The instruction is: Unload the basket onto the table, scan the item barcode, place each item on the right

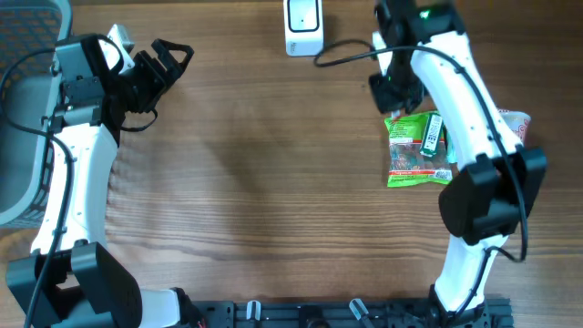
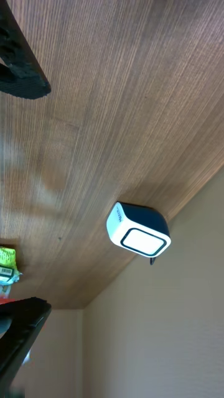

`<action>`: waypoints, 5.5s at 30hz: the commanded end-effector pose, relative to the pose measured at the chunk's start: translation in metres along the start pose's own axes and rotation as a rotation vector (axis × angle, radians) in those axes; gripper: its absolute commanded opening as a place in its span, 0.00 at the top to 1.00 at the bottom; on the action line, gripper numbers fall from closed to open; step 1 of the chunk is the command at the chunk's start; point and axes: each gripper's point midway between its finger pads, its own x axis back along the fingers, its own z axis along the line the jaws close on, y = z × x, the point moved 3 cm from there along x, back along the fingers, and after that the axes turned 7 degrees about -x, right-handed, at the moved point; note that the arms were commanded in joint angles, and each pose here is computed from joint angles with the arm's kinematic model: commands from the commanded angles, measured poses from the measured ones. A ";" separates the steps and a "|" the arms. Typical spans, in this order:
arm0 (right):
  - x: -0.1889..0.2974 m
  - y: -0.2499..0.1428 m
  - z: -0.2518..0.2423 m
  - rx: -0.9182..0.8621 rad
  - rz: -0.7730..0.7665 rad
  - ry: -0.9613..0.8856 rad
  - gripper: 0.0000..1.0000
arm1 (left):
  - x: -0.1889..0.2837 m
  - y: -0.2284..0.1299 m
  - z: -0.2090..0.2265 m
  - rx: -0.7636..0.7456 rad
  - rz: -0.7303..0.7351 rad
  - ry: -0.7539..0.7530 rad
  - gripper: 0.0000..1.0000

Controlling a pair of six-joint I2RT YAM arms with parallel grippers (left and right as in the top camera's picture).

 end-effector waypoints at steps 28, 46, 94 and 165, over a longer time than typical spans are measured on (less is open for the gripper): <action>0.019 0.018 0.006 -0.051 -0.291 0.132 0.00 | -0.001 0.003 0.002 0.001 -0.007 0.006 0.00; 0.041 0.067 0.009 -0.063 -0.537 0.164 0.00 | -0.001 0.003 0.002 0.001 -0.007 0.006 0.00; 0.294 -0.268 -0.069 -0.183 -1.468 0.191 0.00 | -0.001 0.003 0.001 0.001 -0.007 0.006 0.00; 0.021 -0.179 -0.061 -0.275 -1.565 0.159 0.00 | -0.001 0.003 0.002 0.001 -0.007 0.006 0.00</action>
